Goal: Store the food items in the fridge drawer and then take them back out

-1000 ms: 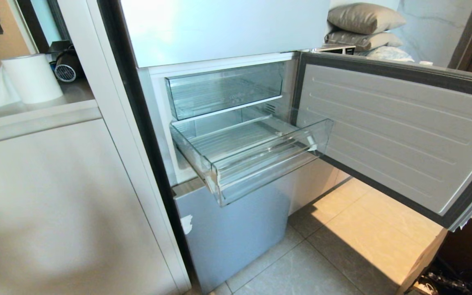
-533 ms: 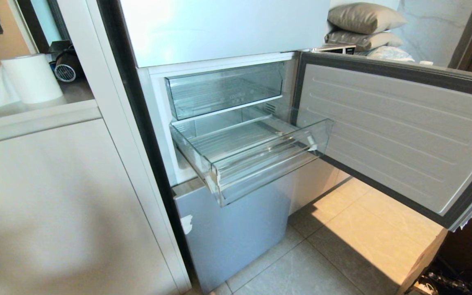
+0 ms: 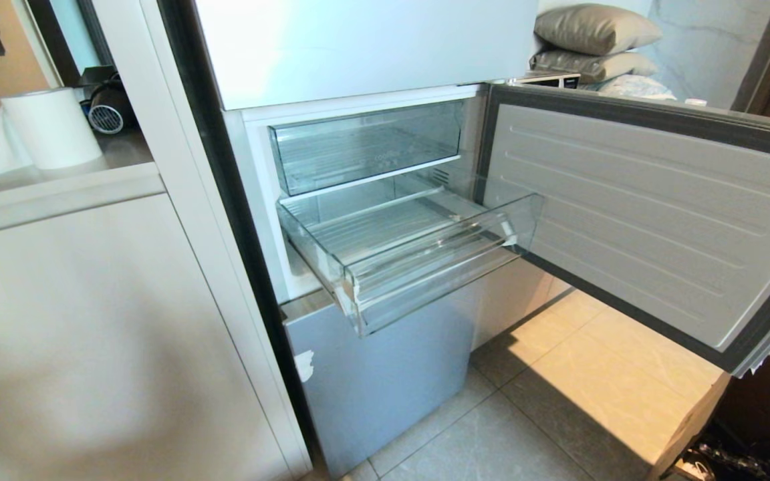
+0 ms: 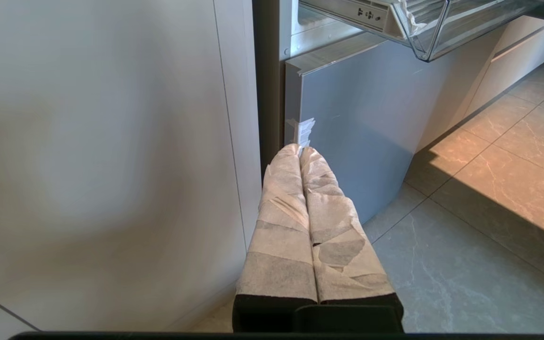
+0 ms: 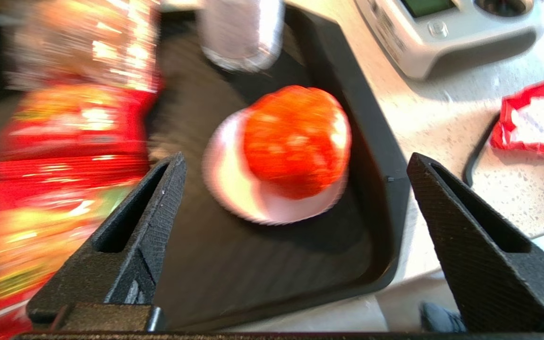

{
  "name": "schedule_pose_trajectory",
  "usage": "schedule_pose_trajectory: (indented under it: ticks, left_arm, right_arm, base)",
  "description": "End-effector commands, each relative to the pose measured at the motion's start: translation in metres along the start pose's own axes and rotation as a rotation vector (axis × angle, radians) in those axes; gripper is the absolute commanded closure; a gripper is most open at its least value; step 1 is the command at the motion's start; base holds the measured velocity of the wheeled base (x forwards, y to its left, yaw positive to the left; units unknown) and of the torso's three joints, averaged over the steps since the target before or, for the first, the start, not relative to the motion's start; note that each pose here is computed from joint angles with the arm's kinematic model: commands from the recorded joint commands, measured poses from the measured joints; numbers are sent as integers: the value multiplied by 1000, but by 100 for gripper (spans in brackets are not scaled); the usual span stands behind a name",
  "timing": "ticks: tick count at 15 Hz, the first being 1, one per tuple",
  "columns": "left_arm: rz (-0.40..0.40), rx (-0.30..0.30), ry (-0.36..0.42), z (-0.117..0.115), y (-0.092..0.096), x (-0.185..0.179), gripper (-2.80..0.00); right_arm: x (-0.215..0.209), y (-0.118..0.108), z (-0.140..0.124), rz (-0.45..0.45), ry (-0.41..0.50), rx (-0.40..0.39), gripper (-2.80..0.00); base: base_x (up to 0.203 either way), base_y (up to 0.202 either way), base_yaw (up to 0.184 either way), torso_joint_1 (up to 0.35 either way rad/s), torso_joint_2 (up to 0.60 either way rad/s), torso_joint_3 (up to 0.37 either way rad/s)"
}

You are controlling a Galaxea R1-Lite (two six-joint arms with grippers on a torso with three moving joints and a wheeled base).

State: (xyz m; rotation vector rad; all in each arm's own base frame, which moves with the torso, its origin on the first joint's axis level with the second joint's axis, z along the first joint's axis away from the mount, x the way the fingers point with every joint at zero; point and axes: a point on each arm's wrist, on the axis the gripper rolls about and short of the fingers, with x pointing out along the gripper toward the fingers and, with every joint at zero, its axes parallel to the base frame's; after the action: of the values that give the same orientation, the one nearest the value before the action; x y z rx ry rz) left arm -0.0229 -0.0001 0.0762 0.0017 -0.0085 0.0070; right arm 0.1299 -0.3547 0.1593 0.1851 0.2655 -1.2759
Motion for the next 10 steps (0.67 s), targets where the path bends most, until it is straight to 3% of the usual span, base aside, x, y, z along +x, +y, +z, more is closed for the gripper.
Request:
schedule_pose_trajectory:
  ticks: [1, 10]
  left_arm:
    - [1, 0, 1, 0, 0, 0, 0]
    - [1, 0, 1, 0, 0, 0, 0]
  right_arm:
    - [25, -10, -15, -26, 39, 2, -280]
    - [58, -9, -19, 13, 23, 16, -280]
  base:
    - [0, 0, 0, 0, 0, 0]
    - [0, 0, 0, 0, 0, 0]
